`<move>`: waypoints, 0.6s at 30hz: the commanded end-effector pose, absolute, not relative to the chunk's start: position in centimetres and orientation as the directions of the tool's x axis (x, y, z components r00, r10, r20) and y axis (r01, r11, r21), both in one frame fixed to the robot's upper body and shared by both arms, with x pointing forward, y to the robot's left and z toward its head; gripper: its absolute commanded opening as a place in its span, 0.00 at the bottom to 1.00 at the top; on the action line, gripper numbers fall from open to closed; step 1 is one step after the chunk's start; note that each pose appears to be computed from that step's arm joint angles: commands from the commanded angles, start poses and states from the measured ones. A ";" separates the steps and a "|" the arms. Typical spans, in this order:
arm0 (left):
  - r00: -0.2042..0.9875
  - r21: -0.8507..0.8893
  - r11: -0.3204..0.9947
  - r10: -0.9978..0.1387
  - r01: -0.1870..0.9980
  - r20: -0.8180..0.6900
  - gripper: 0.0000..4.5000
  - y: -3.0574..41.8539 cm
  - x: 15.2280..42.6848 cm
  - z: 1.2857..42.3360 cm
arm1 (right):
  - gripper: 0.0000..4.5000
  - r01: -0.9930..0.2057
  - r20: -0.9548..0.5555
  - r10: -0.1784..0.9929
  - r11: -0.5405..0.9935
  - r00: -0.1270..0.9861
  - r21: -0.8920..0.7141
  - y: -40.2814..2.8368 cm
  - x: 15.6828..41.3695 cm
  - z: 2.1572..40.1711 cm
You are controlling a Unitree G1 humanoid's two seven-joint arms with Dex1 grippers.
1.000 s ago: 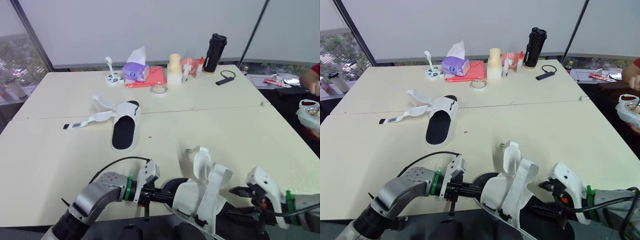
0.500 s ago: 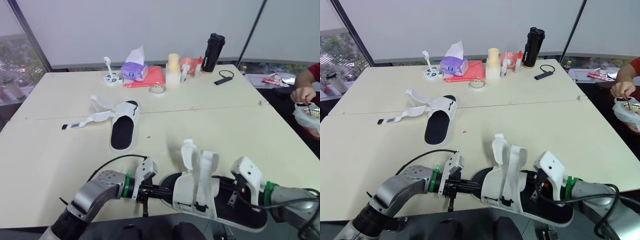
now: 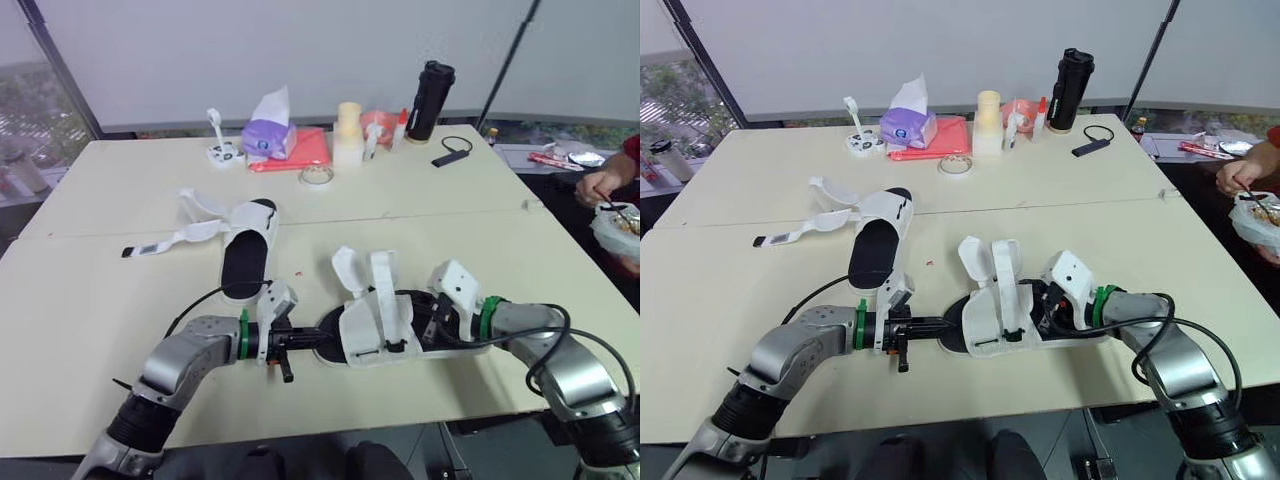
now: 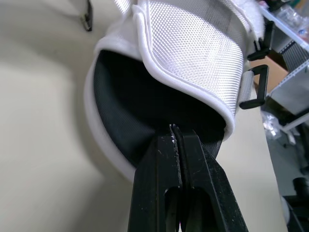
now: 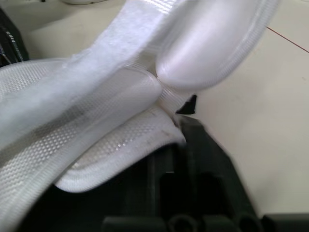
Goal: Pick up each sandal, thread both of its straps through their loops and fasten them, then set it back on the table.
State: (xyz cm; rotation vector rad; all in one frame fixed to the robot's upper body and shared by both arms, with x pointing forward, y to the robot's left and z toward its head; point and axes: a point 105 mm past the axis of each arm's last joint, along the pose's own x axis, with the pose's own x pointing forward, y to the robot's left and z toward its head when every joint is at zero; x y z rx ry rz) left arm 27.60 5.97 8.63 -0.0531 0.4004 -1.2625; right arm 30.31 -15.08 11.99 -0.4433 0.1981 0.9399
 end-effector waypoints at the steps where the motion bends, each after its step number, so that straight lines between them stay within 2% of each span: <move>1: 0.259 -0.234 0.322 -0.930 0.917 -0.262 0.00 5.4 27.9 8.4 | 0.45 -0.852 -0.366 0.773 0.429 0.518 -0.300 -14.1 29.7 12.4; 5: 0.299 -0.185 0.345 -0.924 0.920 -0.238 0.00 4.8 28.8 8.8 | 0.88 -0.839 -0.434 0.719 0.452 0.543 -0.303 -16.3 29.3 12.4; 10: 0.279 -0.175 0.324 -0.930 0.930 -0.238 0.00 4.0 29.0 8.6 | 0.88 -0.793 -0.495 0.626 0.536 0.603 -0.289 -20.3 29.1 13.4; 13: 0.246 -0.161 0.299 -0.926 0.941 -0.285 0.00 3.9 28.7 7.6 | 0.88 -0.761 -0.510 0.592 0.610 0.624 -0.223 -22.4 29.2 14.3; 16: 0.226 -0.126 0.282 -0.914 0.951 -0.337 0.00 3.9 28.7 6.7 | 0.88 -0.711 -0.488 0.587 0.696 0.646 -0.103 -23.6 29.4 15.5; 18: 0.222 -0.088 0.272 -0.902 0.958 -0.371 0.00 4.0 28.8 6.1 | 0.88 -0.691 -0.432 0.632 0.722 0.643 0.028 -22.9 29.6 16.7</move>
